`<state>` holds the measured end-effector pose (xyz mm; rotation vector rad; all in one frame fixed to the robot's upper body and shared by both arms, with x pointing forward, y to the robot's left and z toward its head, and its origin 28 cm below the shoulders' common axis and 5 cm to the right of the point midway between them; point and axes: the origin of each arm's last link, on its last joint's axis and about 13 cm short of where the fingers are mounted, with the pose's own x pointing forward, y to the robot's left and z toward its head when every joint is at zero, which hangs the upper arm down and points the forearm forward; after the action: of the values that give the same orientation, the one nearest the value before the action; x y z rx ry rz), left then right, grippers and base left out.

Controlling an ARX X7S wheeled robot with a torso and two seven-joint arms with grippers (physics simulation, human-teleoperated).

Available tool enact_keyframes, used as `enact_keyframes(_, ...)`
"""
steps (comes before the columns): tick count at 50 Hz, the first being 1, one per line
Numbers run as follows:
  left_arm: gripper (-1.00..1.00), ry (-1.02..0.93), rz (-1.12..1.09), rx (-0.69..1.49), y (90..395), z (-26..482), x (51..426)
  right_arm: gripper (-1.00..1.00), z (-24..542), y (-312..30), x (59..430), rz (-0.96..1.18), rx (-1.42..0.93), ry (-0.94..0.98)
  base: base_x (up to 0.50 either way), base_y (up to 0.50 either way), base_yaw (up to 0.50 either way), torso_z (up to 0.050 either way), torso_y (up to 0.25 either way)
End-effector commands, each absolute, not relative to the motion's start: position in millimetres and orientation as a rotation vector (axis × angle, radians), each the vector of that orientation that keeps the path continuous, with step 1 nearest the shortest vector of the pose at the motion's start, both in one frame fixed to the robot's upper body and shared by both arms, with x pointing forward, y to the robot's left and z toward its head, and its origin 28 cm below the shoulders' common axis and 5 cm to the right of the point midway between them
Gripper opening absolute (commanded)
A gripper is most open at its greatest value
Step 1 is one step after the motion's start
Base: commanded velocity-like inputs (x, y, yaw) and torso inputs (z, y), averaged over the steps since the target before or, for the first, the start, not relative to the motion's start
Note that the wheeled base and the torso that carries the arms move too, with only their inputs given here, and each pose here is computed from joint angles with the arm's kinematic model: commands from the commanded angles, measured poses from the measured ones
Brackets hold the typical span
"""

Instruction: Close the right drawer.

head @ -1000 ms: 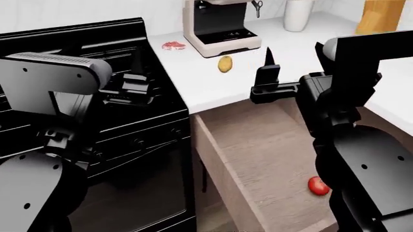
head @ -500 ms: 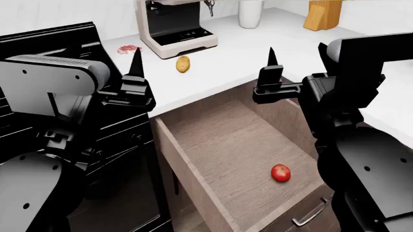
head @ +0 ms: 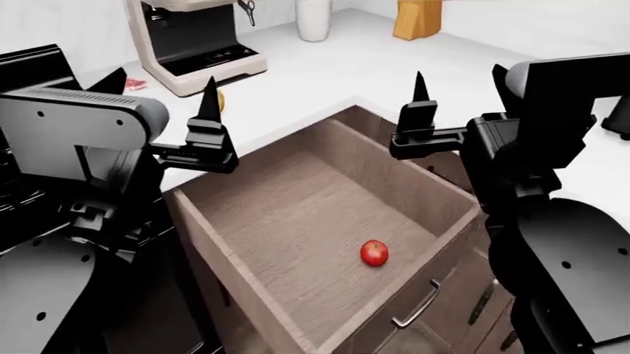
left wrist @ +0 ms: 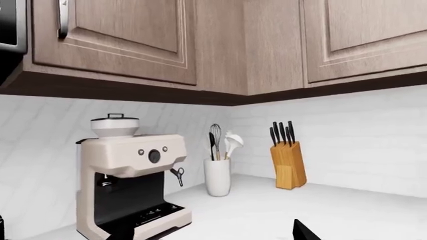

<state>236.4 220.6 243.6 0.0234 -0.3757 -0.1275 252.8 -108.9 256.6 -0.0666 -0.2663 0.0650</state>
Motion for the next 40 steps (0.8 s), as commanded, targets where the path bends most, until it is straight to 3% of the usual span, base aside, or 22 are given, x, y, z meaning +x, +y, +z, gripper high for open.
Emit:
enact_keyframes(1, 1.00, -0.376, -0.126, 0.021, 221.8, 242.6, 235.9, 1.00, 255.7, -108.6, 252.8, 0.064, -0.066, -0.269, 0.00, 0.00, -0.50, 0.000, 0.000)
enact_keyframes(35, 1.00, -0.376, -0.125, 0.016, 220.7, 244.4, 231.5, 1.00, 253.2, -111.1, 249.1, 0.059, -0.071, -0.276, 0.00, 0.00, -0.50, 0.000, 0.000)
enact_keyframes(40, 1.00, -0.375, -0.124, 0.014, 221.6, 243.9, 231.4, 1.00, 254.3, -110.5, 249.1, 0.059, -0.097, -0.283, 0.05, 0.04, -0.01, 0.000, 0.000)
